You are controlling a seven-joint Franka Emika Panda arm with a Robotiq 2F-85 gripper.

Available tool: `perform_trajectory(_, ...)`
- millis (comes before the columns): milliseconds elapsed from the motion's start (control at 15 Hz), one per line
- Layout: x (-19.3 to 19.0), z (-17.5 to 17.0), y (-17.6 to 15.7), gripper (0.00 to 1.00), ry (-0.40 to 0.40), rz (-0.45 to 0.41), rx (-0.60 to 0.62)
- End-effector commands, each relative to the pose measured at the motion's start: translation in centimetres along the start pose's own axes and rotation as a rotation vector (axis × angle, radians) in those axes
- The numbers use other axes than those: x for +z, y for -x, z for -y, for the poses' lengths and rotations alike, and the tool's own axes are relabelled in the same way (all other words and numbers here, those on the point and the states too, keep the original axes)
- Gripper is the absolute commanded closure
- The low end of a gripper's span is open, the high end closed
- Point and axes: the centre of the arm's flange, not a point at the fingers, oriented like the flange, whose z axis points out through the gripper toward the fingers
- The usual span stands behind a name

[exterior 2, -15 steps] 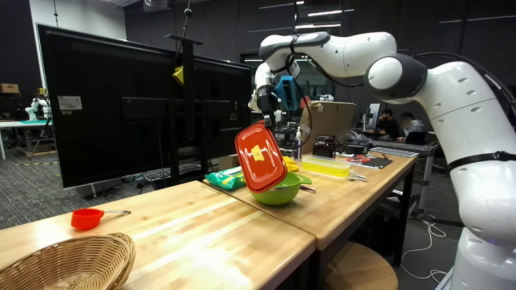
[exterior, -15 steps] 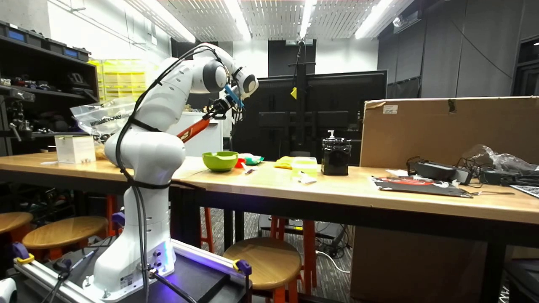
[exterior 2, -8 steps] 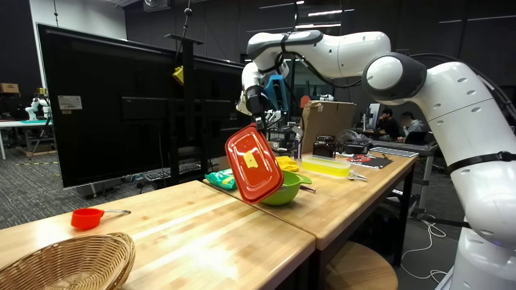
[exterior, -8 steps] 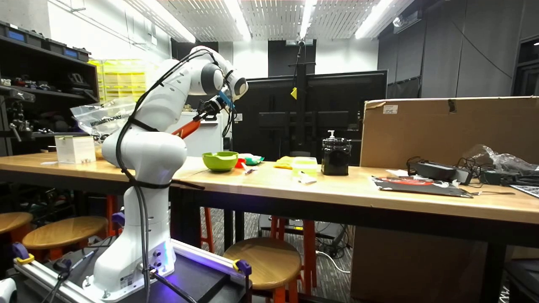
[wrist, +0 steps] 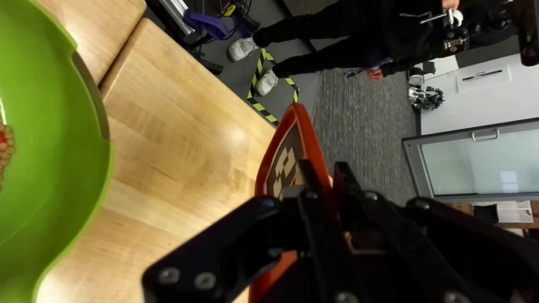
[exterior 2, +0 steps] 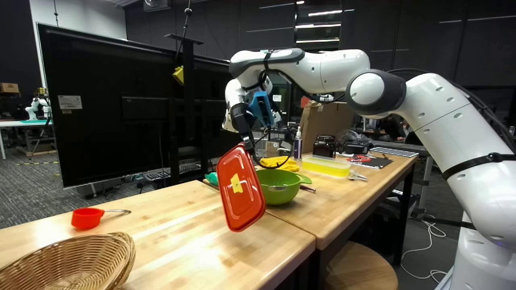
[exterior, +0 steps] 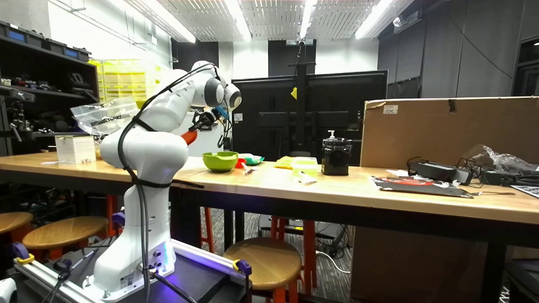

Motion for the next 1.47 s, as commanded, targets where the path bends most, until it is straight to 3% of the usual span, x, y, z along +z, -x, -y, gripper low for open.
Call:
perform_trajectory(0,-0.9,0.2,-2.9,0.97,0.033,0.050,0.025)
perform_trajectory(533,-0.5,0.4,-4.6,0.97,0.090,0.102,0.055)
perform_trajectory(600,-0.7,0.4,-4.4,0.85,0.117,0.092,0.057)
perform_trajectory(667,-1.0,0.5,-4.2,0.61,0.142,0.079,0.064)
perform_trajectory(800,-1.5,0.6,-3.8,0.59,0.175,0.054,0.071)
perform_trajectory(1133,-3.2,0.9,-2.0,0.28,0.258,-0.043,0.083)
perform_trajectory(1400,-4.9,0.6,-0.5,0.02,0.397,-0.147,0.104)
